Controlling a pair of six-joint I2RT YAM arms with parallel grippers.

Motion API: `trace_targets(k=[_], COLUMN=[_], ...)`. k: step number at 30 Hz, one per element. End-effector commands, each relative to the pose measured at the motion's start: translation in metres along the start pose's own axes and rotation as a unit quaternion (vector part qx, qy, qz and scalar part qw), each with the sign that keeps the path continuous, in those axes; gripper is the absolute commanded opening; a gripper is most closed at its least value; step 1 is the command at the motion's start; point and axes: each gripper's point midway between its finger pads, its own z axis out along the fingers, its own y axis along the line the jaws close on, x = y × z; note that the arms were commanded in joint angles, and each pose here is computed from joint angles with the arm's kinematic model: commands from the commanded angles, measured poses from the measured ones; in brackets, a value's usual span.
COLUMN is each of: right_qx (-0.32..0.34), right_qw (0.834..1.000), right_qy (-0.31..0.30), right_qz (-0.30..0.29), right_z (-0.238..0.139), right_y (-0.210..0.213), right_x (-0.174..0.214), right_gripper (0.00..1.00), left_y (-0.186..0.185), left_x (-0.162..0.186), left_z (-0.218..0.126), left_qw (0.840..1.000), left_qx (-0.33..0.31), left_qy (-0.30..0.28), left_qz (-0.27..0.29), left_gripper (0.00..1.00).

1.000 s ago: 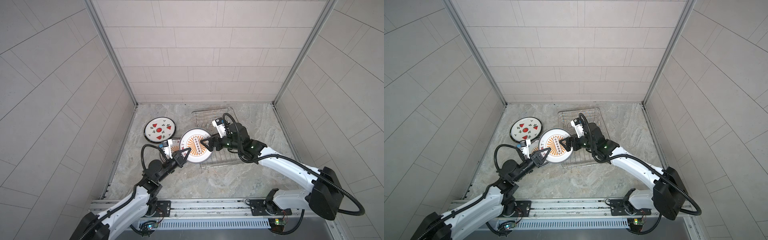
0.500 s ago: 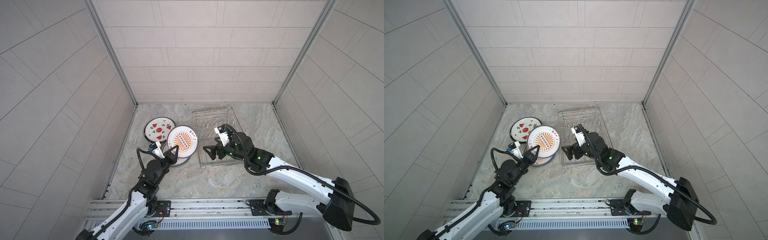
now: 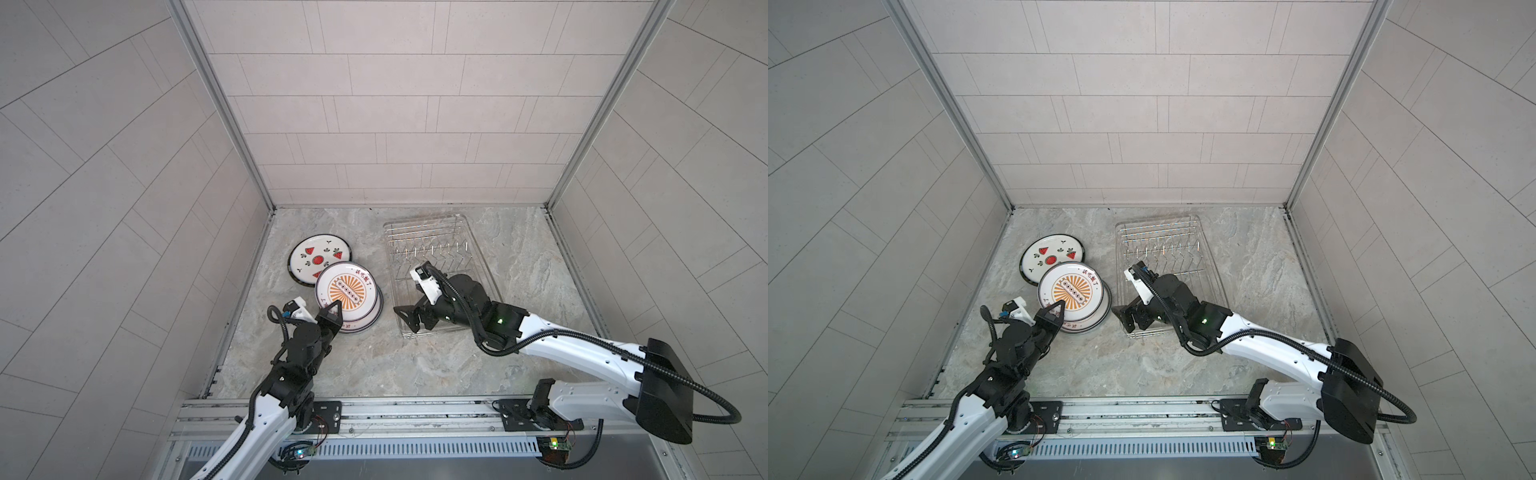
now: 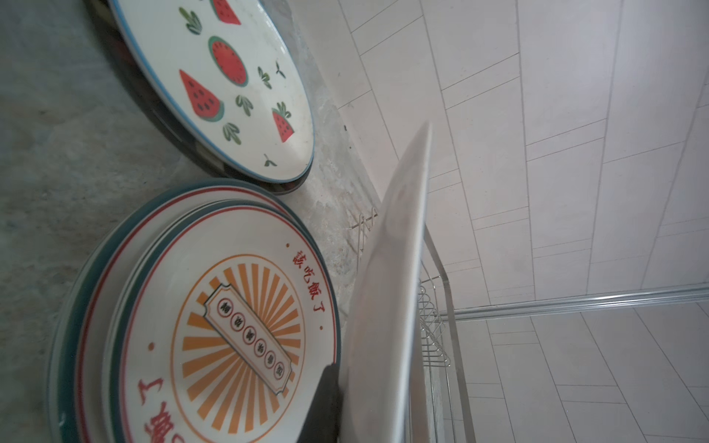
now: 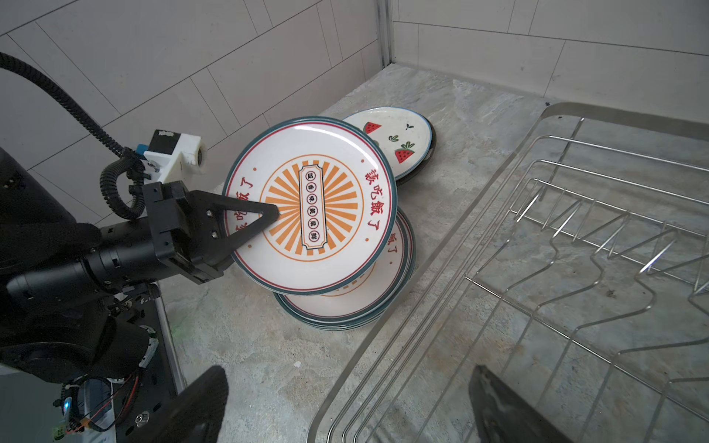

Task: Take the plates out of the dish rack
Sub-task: 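Lower the plate onto the sunburst stack with the left gripper while the right withdraws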

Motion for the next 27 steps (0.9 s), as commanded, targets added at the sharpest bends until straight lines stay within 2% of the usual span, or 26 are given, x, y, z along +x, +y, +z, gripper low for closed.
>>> trace_targets(k=[1, 17, 20, 22, 27], right_qx=[0.003, 0.018, 0.018, 0.02, 0.022], right_qw=[1.0, 1.0, 1.0, 1.0, 1.0], right_qy=[-0.019, -0.015, -0.014, -0.015, -0.015], right_qz=[-0.009, -0.007, -0.007, -0.005, -0.004], right_z=[0.003, 0.004, 0.003, 0.002, 0.002], right_y=[0.002, -0.001, -0.001, -0.001, -0.002], right_x=[-0.009, -0.006, -0.006, -0.006, -0.005], right_gripper=[0.99, 0.99, 0.99, 0.99, 0.99], left_y=[-0.003, 0.016, 0.019, 0.021, 0.022], left_x=[-0.006, 0.006, 0.006, 0.005, -0.001], left_z=[-0.001, 0.011, 0.011, 0.01, 0.007], left_qw=[0.999, 0.997, 0.997, 0.997, 0.997], left_qx=[-0.008, -0.045, -0.051, -0.057, -0.083], left_qy=[-0.008, 0.01, 0.006, 0.005, -0.001], left_qz=[-0.034, -0.055, -0.055, -0.049, -0.001], left_gripper=[0.1, 0.16, 0.25, 0.37, 0.56])
